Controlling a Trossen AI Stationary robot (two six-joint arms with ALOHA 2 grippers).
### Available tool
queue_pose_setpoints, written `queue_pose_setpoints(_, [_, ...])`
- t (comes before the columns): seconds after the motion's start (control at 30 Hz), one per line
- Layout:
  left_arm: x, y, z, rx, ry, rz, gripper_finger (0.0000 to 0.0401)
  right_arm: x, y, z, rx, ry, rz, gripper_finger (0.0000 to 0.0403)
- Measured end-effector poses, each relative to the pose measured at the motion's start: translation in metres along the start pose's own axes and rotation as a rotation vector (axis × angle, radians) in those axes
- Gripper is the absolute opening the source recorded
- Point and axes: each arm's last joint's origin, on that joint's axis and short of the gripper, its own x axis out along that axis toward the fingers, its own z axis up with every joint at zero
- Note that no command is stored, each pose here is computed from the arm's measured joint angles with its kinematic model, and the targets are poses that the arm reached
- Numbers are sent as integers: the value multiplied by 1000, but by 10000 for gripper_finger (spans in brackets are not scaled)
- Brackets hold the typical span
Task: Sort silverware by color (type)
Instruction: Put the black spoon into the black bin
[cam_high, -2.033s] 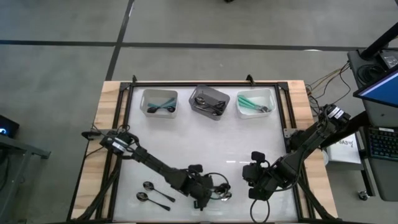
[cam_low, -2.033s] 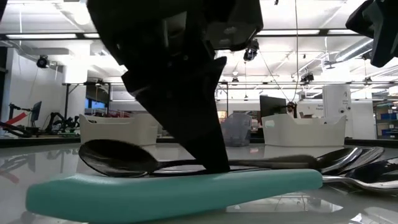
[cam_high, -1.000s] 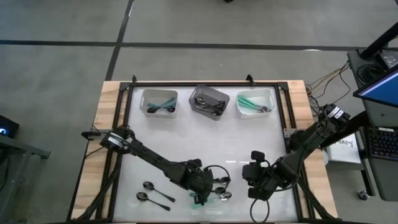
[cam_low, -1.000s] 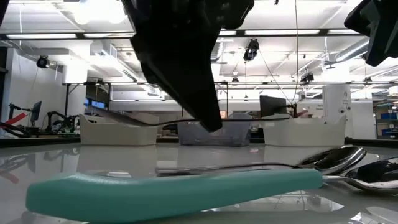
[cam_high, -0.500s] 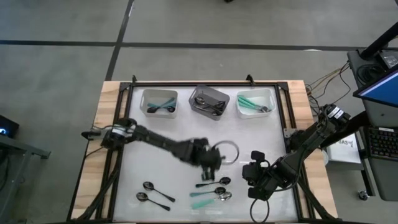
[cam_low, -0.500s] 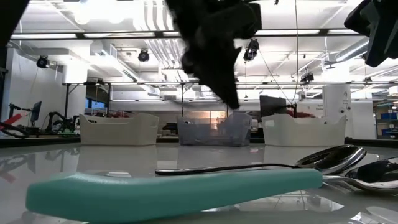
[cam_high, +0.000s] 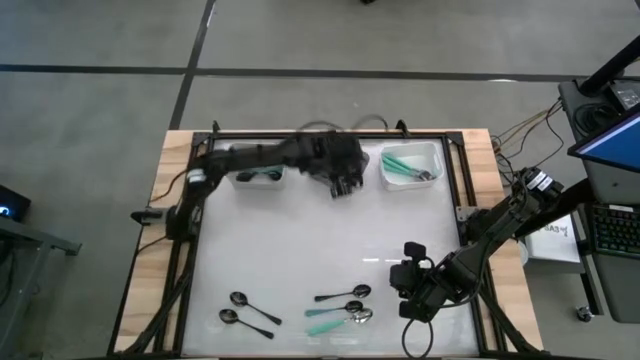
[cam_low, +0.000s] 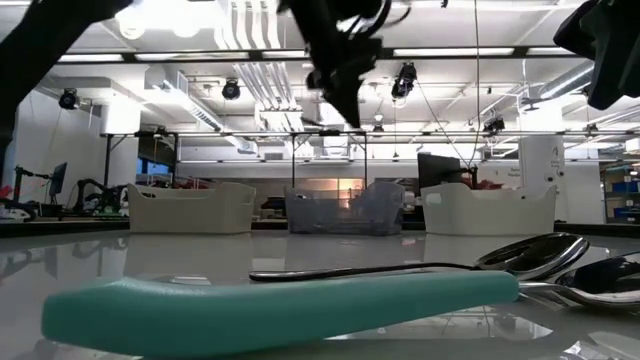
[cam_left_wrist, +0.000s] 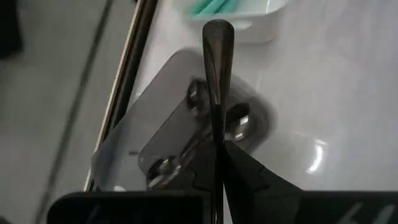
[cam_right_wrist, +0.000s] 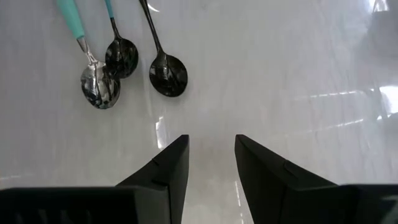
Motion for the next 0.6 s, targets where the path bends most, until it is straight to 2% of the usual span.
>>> queue_pose_setpoints(0.13, [20, 38, -12, -73, 38, -120, 1, 0, 0, 0, -10, 1, -1, 123])
queue_pose_setpoints(0.27, [39, 57, -22, -118, 55, -126, 1, 1, -1, 0, -16, -5, -9, 123])
queue_pose_setpoints(0.6, [63, 52, -34, -54, 51, -154, 2, 2, -4, 4, -23, -17, -30, 123])
